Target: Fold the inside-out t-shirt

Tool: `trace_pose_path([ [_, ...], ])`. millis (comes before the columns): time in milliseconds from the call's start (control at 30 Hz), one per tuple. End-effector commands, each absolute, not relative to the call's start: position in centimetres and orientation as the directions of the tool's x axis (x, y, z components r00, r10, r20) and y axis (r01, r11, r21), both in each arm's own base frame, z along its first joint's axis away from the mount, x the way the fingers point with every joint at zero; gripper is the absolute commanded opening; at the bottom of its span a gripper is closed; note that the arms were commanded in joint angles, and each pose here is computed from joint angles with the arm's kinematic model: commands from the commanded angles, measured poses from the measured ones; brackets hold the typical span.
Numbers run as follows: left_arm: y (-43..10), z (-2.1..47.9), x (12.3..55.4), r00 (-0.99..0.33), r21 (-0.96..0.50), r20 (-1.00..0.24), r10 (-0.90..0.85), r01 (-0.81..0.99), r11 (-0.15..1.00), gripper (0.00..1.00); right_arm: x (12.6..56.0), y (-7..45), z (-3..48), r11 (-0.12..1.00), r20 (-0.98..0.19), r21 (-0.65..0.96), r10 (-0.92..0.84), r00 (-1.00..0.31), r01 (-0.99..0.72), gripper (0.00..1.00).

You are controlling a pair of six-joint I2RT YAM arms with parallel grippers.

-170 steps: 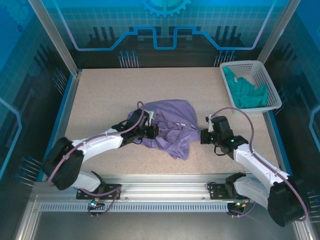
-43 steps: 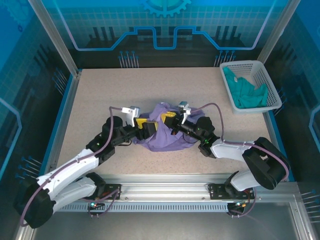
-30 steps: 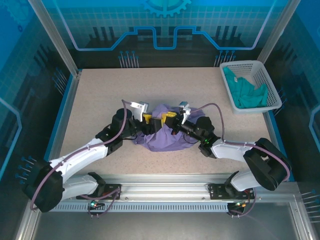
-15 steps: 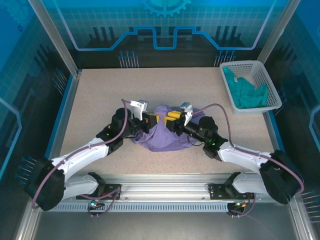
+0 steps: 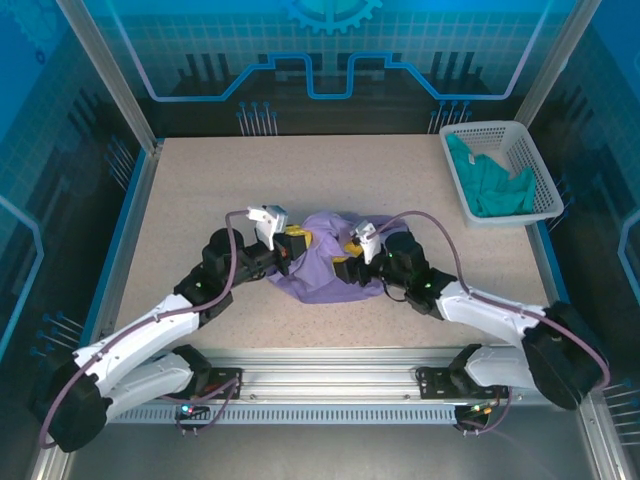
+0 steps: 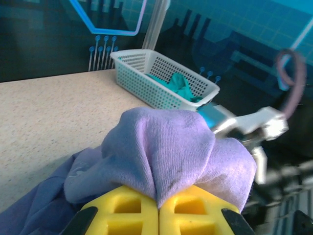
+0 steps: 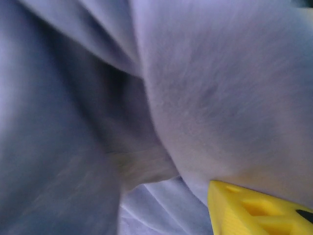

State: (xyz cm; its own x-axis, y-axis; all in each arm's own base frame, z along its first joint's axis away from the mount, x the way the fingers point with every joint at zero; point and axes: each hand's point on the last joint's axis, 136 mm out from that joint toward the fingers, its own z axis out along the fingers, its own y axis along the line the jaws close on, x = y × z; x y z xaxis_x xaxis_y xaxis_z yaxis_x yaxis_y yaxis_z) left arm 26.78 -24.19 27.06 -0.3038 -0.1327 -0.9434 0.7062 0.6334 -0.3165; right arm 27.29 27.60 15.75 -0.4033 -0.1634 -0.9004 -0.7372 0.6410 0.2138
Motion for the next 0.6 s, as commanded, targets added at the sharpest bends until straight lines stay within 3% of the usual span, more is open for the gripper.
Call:
trace_pose_path([
  [0, -24.5, 29.6, 25.6, -0.236, -0.290, -0.957, -0.169, 0.747, 0.598, 0.00, 29.3, 29.8, 21.8, 0.591, -0.963, 0.199, -0.031, -0.269, -0.782, 0.49],
  [167, -22.3, 29.2, 26.5, -0.207, -0.288, -0.958, -0.200, 0.660, 0.694, 0.00, 29.5, 29.2, 25.4, 0.598, -0.988, 0.153, 0.066, -0.141, -0.787, 0.09],
  [233, -21.9, 29.1, 26.6, -0.200, -0.286, -0.958, -0.205, 0.646, 0.708, 0.00, 29.2, 28.0, 26.7, 0.628, -0.989, 0.141, 0.115, -0.088, -0.765, 0.00],
  [567, -23.2, 25.8, 28.4, -0.231, -0.204, -0.971, -0.067, 0.641, 0.740, 0.00, 25.9, 26.8, 29.1, 0.616, -0.991, 0.082, 0.135, 0.002, -0.784, 0.00],
])
